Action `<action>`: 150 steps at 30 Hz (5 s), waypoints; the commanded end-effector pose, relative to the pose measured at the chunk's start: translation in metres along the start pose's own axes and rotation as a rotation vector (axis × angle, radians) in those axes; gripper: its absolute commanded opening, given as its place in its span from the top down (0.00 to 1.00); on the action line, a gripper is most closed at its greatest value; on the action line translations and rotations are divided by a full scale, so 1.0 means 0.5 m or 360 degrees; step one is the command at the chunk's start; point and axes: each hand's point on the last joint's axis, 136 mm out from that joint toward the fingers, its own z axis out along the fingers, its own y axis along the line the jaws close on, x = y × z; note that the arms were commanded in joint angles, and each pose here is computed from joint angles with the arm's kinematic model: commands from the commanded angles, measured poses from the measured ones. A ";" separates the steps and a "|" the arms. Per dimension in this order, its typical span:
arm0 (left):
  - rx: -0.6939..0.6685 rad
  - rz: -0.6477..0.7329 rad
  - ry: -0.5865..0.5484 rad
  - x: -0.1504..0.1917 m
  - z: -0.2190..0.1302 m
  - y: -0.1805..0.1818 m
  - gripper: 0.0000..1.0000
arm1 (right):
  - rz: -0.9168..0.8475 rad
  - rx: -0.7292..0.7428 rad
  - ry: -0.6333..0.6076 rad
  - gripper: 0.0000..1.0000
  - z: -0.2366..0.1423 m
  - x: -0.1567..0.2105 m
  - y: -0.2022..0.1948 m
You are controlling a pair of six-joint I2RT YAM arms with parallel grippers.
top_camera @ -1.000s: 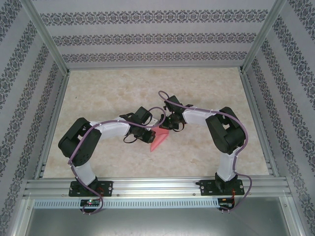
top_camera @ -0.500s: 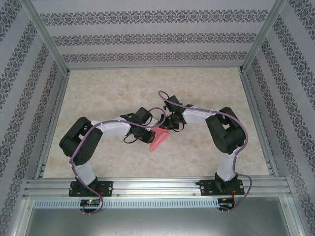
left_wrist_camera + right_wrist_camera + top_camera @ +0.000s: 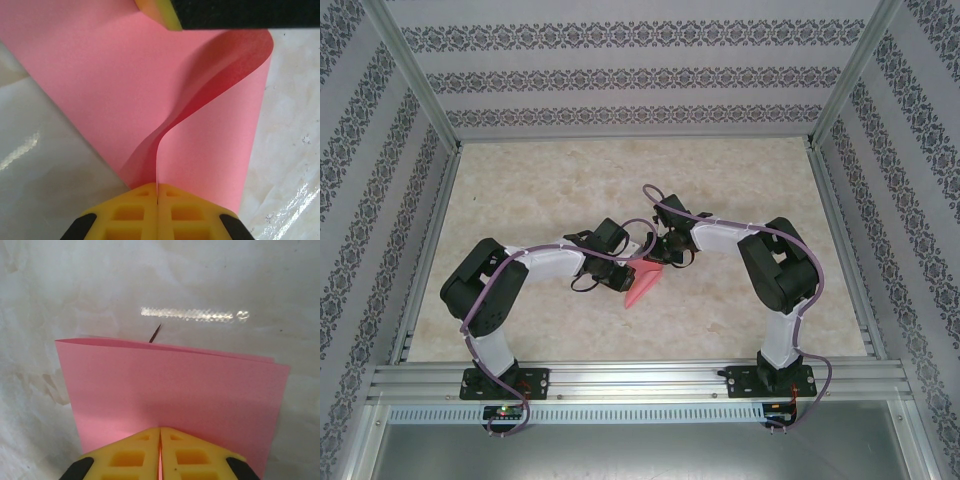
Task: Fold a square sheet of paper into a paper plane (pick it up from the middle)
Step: Third fold the triangle at the center of the table.
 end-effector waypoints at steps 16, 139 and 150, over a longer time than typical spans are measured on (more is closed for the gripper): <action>-0.0005 -0.0027 0.0064 0.023 0.015 0.015 0.93 | 0.0184 -0.0455 -0.0433 0.91 -0.154 0.036 0.074; -0.0107 -0.0050 0.0204 0.050 0.033 0.043 0.97 | 0.0423 -0.0470 -0.0341 0.94 0.023 0.195 0.040; -0.0100 -0.0047 0.0208 0.050 0.034 0.041 0.96 | 0.0306 -0.0547 -0.0404 0.93 -0.054 0.195 0.083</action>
